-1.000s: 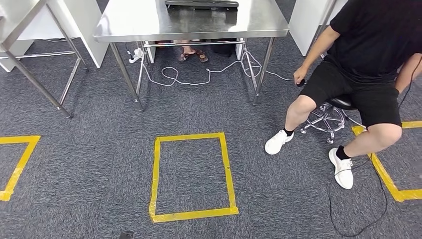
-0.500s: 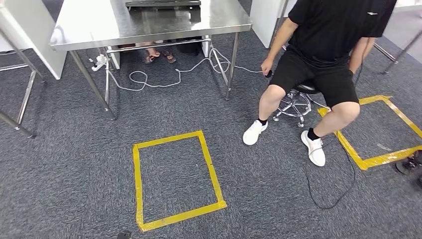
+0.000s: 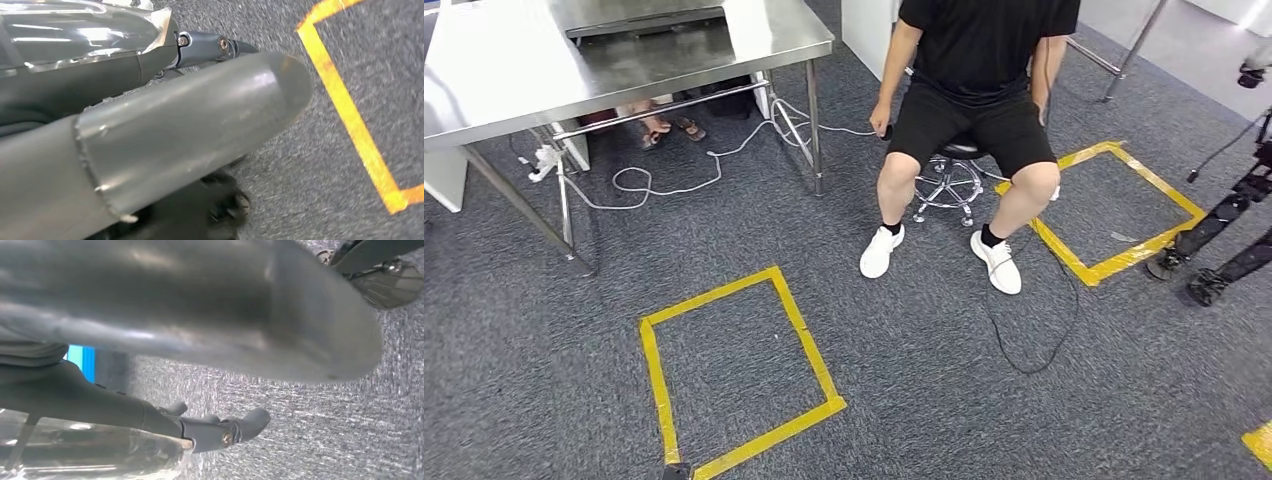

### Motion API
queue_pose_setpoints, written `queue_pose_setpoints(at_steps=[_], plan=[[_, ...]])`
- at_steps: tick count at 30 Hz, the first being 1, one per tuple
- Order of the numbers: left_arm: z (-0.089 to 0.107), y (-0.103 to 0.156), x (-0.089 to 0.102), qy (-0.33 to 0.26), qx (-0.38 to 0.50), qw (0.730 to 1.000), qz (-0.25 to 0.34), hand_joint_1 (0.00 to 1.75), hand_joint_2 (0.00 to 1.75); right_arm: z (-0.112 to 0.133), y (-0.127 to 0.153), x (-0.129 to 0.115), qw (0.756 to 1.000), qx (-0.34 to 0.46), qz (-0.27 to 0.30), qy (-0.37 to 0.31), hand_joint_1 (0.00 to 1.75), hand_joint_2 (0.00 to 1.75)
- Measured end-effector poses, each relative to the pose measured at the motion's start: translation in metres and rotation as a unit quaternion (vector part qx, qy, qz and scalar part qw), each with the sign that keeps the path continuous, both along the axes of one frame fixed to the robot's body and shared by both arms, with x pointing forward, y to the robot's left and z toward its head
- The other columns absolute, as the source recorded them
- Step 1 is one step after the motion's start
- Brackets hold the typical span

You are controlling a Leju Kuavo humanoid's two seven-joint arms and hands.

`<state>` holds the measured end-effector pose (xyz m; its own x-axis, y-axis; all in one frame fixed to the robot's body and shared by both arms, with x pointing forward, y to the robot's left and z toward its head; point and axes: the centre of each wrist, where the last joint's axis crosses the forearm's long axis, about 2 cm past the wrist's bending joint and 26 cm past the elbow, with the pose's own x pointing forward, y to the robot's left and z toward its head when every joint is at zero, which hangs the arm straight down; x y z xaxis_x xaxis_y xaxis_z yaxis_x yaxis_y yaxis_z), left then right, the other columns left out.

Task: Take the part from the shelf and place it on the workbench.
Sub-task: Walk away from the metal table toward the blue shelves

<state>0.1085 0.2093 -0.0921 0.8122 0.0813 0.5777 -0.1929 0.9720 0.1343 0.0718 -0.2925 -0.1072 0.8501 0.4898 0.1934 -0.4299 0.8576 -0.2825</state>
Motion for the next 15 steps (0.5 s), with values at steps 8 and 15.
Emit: queue_pose_setpoints(at_steps=[8, 15], plan=[[-0.0006, 0.0012, -0.0017, 0.004, 0.002, 1.000, 0.002, 0.00, 0.00, 0.0005, 0.0020, 0.0030, 1.000, -0.001, 0.002, 0.003, 0.00, 0.00], [0.0000, -0.0007, -0.0004, 0.003, 0.000, 1.000, 0.002, 0.00, 0.00, 0.0003, 0.0010, 0.0018, 1.000, -0.003, 0.004, 0.004, 0.00, 0.00]])
